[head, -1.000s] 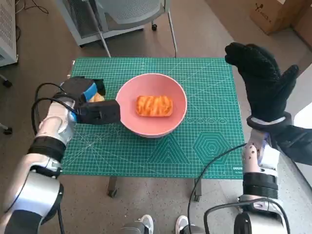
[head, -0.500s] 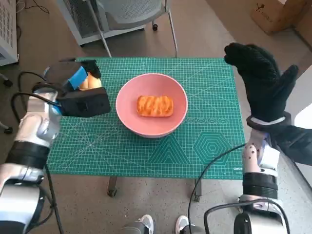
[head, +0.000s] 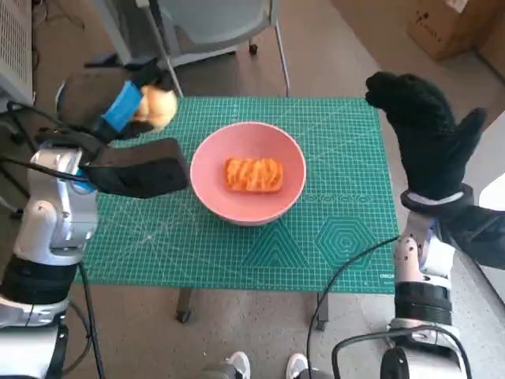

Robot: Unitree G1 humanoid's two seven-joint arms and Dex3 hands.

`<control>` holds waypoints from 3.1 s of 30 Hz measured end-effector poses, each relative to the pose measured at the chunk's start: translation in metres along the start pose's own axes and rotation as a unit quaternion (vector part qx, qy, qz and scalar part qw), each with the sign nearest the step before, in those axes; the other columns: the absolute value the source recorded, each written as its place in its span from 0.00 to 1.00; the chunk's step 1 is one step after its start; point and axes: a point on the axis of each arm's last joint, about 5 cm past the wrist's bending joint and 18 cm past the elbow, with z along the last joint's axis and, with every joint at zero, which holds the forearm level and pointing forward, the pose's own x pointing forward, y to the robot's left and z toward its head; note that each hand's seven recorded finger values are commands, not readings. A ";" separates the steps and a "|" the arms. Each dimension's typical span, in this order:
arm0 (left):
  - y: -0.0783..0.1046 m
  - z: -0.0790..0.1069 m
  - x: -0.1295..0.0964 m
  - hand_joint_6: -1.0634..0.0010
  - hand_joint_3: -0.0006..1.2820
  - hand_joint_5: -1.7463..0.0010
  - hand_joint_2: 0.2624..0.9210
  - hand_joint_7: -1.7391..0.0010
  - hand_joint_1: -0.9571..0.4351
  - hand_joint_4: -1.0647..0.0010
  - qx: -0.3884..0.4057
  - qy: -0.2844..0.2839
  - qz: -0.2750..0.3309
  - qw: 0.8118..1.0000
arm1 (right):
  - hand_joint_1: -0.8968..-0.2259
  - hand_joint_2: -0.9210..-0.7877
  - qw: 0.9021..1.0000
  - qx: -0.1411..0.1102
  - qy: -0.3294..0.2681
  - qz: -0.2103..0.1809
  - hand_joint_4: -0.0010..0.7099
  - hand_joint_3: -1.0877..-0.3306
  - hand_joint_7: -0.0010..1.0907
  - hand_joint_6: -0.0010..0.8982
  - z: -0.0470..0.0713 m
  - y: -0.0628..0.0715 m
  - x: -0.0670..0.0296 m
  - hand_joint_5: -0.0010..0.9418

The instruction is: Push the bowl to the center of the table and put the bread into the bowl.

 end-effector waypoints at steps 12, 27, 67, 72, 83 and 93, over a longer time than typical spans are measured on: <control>-0.013 0.031 0.009 0.36 0.01 0.41 0.99 0.35 0.69 0.27 -0.044 -0.083 -0.014 0.995 | 0.38 0.00 1.000 -0.002 0.000 -0.001 0.37 0.68 0.00 0.45 0.001 -0.001 -0.0006 0.00; -0.041 0.051 0.024 0.40 0.03 0.37 1.00 0.32 0.69 0.31 -0.071 -0.132 -0.068 0.986 | 0.41 0.00 1.000 -0.006 -0.007 0.000 0.38 0.67 0.01 0.46 0.003 -0.001 -0.0005 0.00; -0.057 0.039 0.025 0.84 0.00 1.00 0.80 0.97 0.35 1.00 -0.093 -0.054 -0.234 0.966 | 0.40 0.00 1.000 -0.014 0.001 -0.017 0.37 0.67 0.00 0.46 0.004 0.001 -0.0063 0.00; -0.054 0.032 0.024 0.84 0.00 1.00 0.80 0.98 0.33 1.00 -0.101 -0.063 -0.236 0.964 | 0.40 0.00 1.000 -0.012 0.004 -0.017 0.37 0.67 0.00 0.46 0.002 0.001 -0.0053 0.00; -0.038 -0.008 0.012 0.87 0.00 1.00 0.80 0.99 0.39 1.00 -0.282 -0.074 -0.178 0.940 | 0.39 0.00 1.000 -0.010 -0.003 -0.013 0.39 0.68 0.01 0.48 0.003 0.001 0.0046 0.01; -0.030 -0.028 -0.004 0.95 0.03 1.00 0.90 1.00 0.41 1.00 -0.527 -0.103 -0.058 0.842 | 0.41 0.00 1.000 -0.012 -0.020 -0.008 0.39 0.69 0.01 0.49 0.007 0.003 0.0229 0.01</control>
